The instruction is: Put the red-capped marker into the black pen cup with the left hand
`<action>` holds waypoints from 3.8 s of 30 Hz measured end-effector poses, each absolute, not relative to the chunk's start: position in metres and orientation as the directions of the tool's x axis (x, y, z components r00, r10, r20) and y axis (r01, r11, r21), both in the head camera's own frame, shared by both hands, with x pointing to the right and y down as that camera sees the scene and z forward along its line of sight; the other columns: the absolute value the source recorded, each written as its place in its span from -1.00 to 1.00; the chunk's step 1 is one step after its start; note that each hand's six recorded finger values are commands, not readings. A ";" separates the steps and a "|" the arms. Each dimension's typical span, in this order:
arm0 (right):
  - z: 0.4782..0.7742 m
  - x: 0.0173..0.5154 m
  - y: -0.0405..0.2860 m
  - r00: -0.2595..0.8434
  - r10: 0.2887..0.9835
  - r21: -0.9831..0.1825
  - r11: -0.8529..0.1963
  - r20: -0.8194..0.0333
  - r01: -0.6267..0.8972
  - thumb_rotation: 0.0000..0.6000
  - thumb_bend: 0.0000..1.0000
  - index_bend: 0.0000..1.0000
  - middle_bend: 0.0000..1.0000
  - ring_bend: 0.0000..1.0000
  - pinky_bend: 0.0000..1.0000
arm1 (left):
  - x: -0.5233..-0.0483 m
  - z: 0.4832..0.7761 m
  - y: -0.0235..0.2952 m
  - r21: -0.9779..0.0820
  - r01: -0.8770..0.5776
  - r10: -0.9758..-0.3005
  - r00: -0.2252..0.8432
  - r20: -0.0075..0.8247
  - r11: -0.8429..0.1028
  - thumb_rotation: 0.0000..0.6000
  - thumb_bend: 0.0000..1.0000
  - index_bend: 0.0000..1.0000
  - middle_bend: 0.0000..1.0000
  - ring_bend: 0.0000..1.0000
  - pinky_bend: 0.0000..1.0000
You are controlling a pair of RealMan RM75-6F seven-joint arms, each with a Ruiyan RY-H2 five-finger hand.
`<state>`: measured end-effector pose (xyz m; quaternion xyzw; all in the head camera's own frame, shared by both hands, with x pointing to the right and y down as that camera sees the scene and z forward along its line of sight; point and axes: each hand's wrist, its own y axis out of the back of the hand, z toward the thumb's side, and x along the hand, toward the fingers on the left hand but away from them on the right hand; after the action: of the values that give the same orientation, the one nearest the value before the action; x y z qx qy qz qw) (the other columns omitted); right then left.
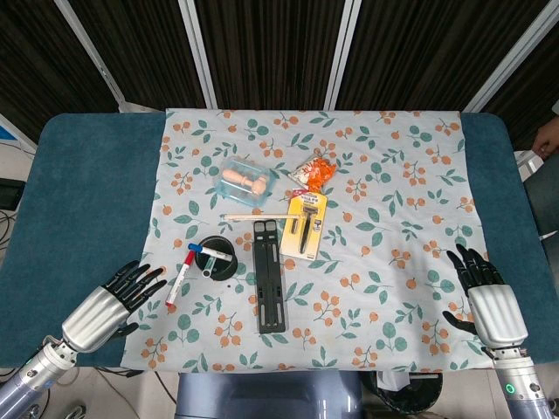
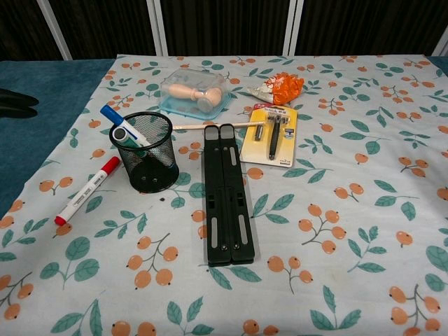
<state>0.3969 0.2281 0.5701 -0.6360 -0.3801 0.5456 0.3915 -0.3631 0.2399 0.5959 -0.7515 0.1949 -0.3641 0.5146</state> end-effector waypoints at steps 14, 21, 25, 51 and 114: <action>0.569 0.397 0.228 0.117 0.911 -0.913 -0.404 -0.395 0.058 1.00 -0.75 -1.00 -1.00 -1.00 -0.64 | -0.363 0.597 0.241 -0.913 0.089 -0.664 0.659 0.353 -0.397 1.00 -0.87 -1.00 -1.00 -1.00 -0.85; 0.569 0.397 0.228 0.118 0.911 -0.913 -0.404 -0.396 0.056 1.00 -0.75 -1.00 -1.00 -1.00 -0.64 | -0.363 0.597 0.241 -0.912 0.089 -0.664 0.657 0.356 -0.400 1.00 -0.87 -1.00 -1.00 -1.00 -0.85; 0.569 0.397 0.227 0.117 0.911 -0.914 -0.403 -0.395 0.055 1.00 -0.75 -1.00 -1.00 -1.00 -0.64 | -0.364 0.598 0.241 -0.911 0.096 -0.661 0.658 0.361 -0.402 1.00 -0.87 -1.00 -1.00 -1.00 -0.85; 0.569 0.399 0.225 0.103 0.916 -0.916 -0.395 -0.387 0.067 1.00 -0.75 -1.00 -1.00 -1.00 -0.64 | -0.357 0.638 0.207 -0.871 0.399 -0.416 0.767 0.488 -0.285 1.00 -0.64 -0.51 -0.53 -0.89 -0.75; 0.570 0.395 0.225 0.103 0.915 -0.912 -0.400 -0.390 0.093 1.00 -0.68 -1.00 -1.00 -1.00 -0.64 | -0.317 0.702 0.195 -0.861 0.441 -0.353 0.787 0.506 -0.251 1.00 -0.53 0.05 0.03 -0.74 -0.73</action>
<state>0.3955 0.2250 0.5703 -0.6382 -0.3947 0.5409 0.3800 -0.3172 0.1945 0.7024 -0.7212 -0.0307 -0.3248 0.6111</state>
